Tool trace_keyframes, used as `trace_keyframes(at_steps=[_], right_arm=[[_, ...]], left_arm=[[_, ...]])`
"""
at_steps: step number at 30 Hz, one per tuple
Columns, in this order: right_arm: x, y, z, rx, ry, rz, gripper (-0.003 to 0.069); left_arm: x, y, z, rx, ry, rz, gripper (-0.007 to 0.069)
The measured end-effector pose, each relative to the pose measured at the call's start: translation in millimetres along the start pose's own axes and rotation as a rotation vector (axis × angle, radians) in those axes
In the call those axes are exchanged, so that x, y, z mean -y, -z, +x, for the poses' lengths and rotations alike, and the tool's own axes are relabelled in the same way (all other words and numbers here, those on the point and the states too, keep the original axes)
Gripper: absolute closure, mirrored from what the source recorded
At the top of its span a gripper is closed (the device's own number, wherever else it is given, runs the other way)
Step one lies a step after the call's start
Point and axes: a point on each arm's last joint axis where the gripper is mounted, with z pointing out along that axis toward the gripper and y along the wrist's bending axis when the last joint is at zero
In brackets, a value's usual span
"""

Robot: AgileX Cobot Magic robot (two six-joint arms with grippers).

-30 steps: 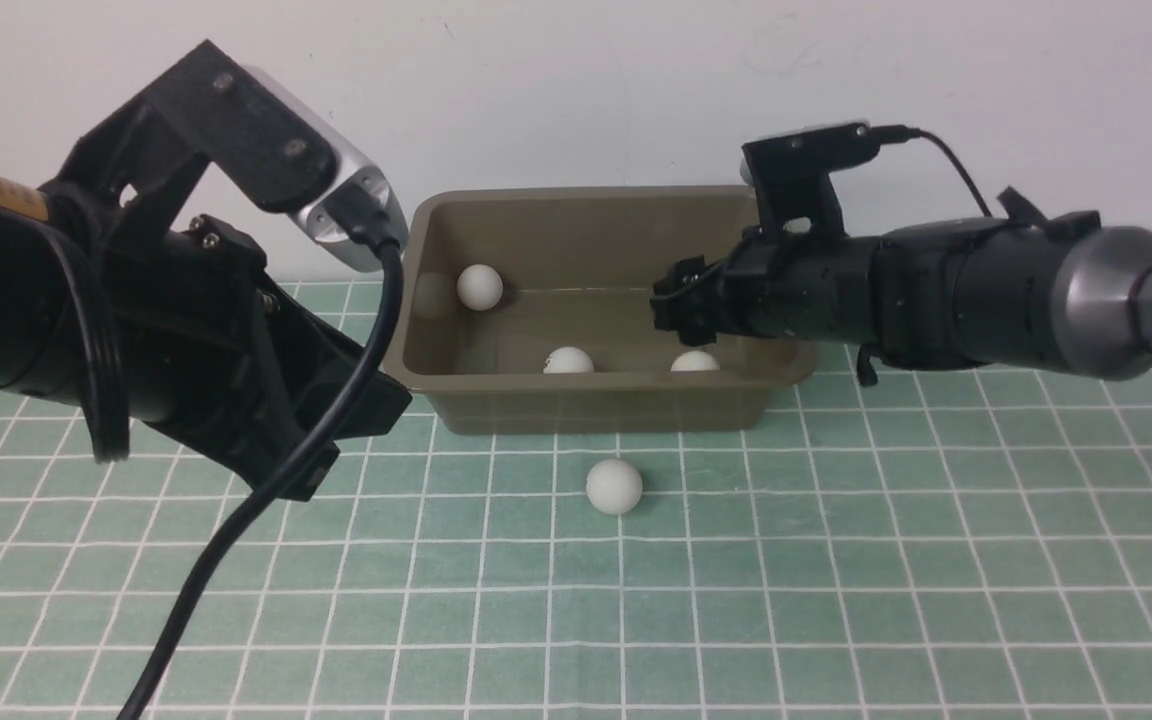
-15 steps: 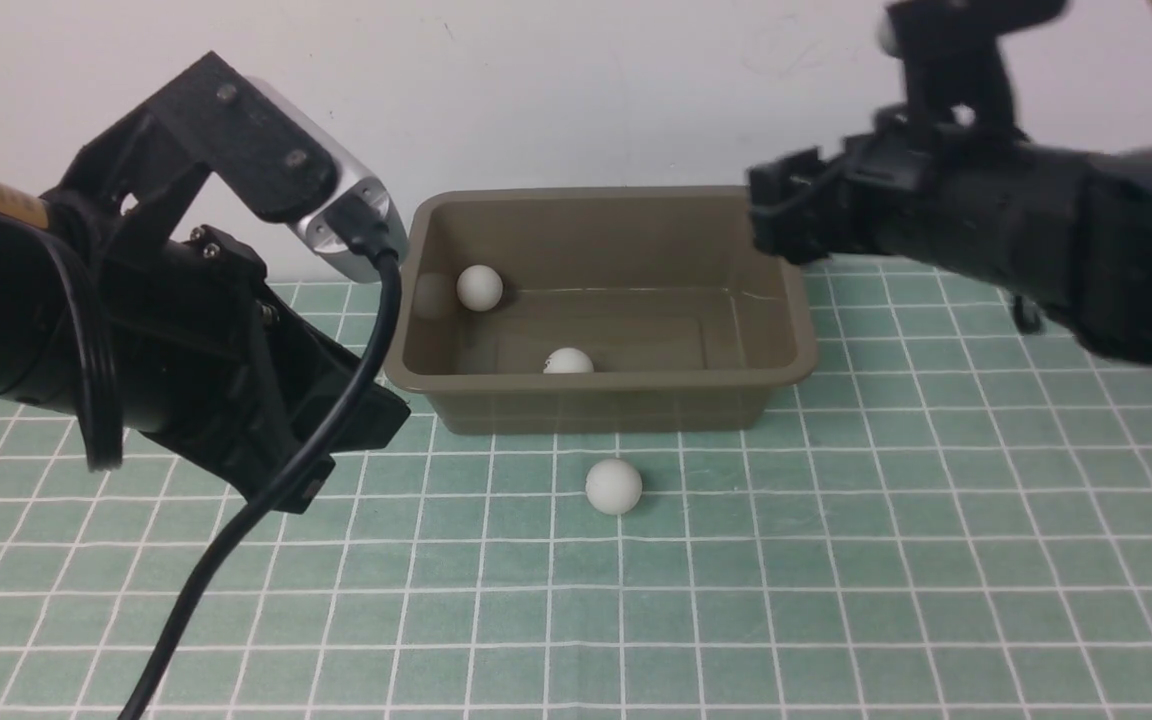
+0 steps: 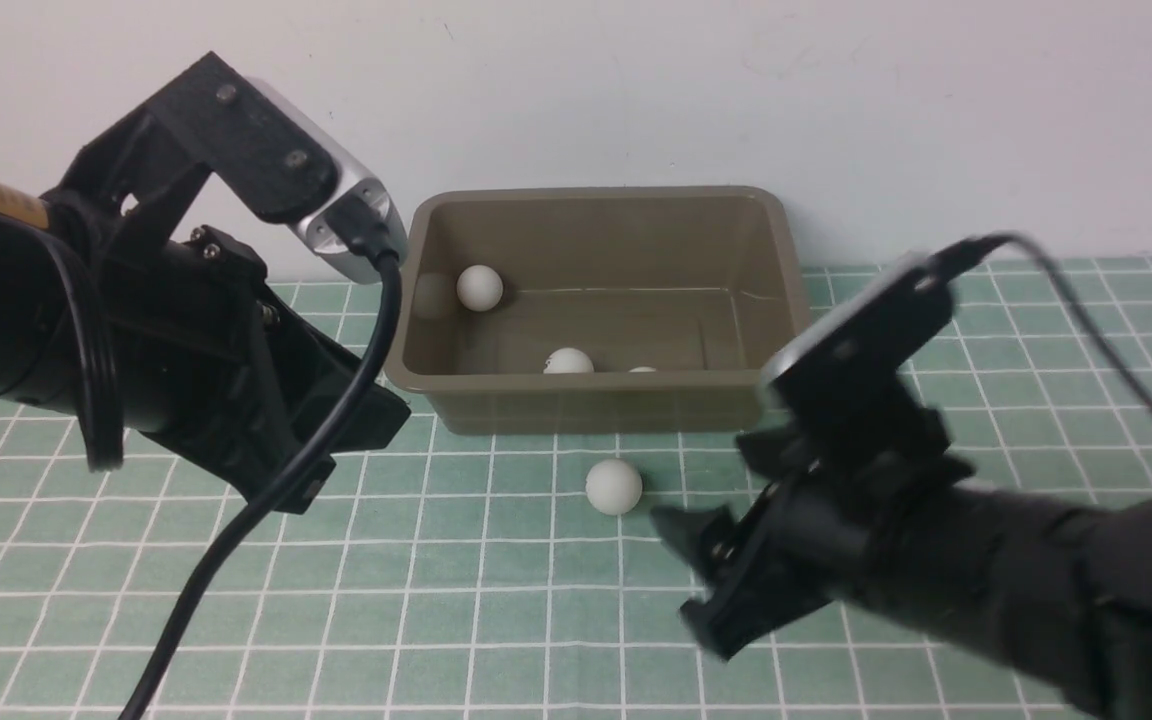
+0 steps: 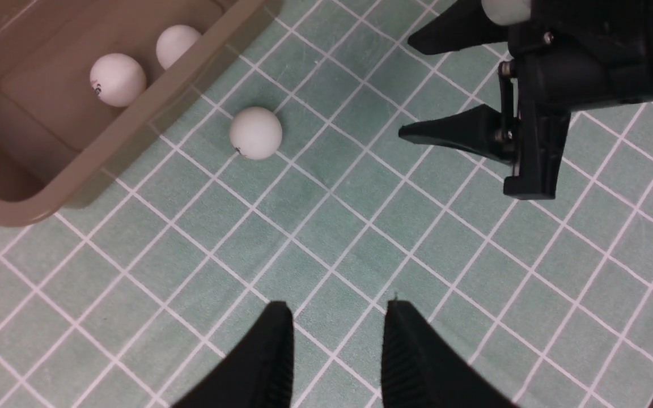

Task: Put the table tennis balls in the box on the green coffee tablecloth.
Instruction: 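Reach for and grasp a ping pong ball on the table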

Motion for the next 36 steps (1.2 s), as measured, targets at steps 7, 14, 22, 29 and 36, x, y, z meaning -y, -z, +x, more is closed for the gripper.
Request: trace_keyframes(at_steps=[7, 14, 22, 29, 36], right_arm=[[-15, 2, -22, 0.068, -0.095, -0.155, 0.0165], [-11, -14, -43, 0.091, -0.134, -0.142, 0.0165], [6, 12, -62, 0.189, -0.116, -0.129, 0.0216], [-4, 73, -87, 0.395, -0.129, -0.468, 0.0285], [-31, 98, -85, 0.336, -0.201, -0.885, 0.0298]], left_arm=[[1, 0, 0, -0.001, 0.003, 0.007, 0.0419], [2, 0, 0, 0.002, 0.011, 0.021, 0.0419], [3, 0, 1, -0.010, 0.011, 0.033, 0.0419], [3, 0, 1, -0.010, 0.011, 0.033, 0.0419], [3, 0, 1, -0.010, 0.010, 0.033, 0.0419]])
